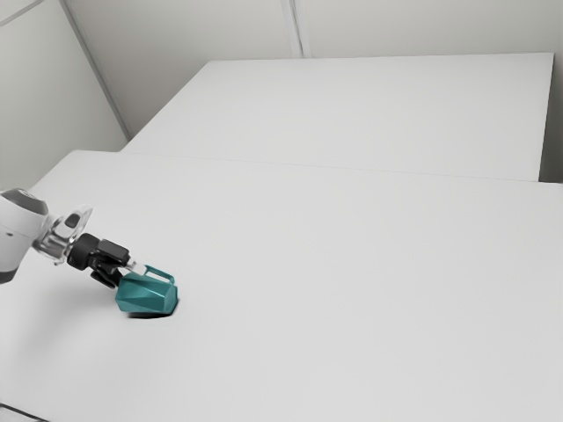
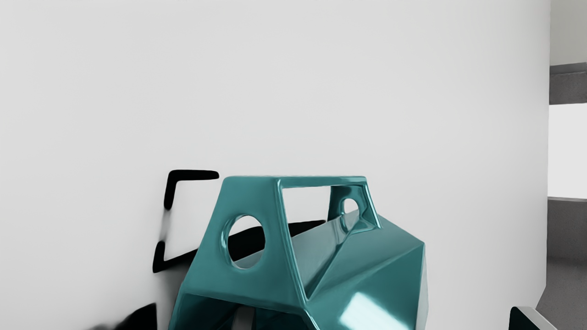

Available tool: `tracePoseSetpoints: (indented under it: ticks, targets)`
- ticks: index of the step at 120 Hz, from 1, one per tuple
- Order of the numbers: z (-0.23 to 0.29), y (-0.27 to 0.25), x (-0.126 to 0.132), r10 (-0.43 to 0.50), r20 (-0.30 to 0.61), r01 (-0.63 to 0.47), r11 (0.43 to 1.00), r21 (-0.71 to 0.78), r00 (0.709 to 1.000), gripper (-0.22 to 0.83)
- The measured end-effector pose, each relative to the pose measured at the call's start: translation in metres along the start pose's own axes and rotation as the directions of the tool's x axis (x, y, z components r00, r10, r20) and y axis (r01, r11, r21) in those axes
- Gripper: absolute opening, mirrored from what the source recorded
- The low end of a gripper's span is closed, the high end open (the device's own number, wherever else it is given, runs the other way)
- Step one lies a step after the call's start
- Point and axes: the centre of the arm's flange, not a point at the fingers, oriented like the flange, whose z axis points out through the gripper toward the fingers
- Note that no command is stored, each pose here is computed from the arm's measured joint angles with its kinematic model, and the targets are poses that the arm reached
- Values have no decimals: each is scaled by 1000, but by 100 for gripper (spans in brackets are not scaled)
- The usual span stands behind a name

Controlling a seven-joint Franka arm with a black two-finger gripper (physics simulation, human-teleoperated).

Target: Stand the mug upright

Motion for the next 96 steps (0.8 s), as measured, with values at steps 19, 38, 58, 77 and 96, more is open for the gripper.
tracePoseSetpoints:
  ticks: [19,38,58,77,96]
  targets:
    - [-1,-1,-2,20,-5,-20,1000,-6,1000,35]
    - [-2,-2,-5,41,-6,-41,999,-16,999,6]
    - [-6,7,-3,81,-10,-81,997,-19,997,-4]
    - [-16,34,1,143,-25,-144,989,-30,989,-12]
    - [-28,71,7,213,-1,-213,977,-2,977,-14]
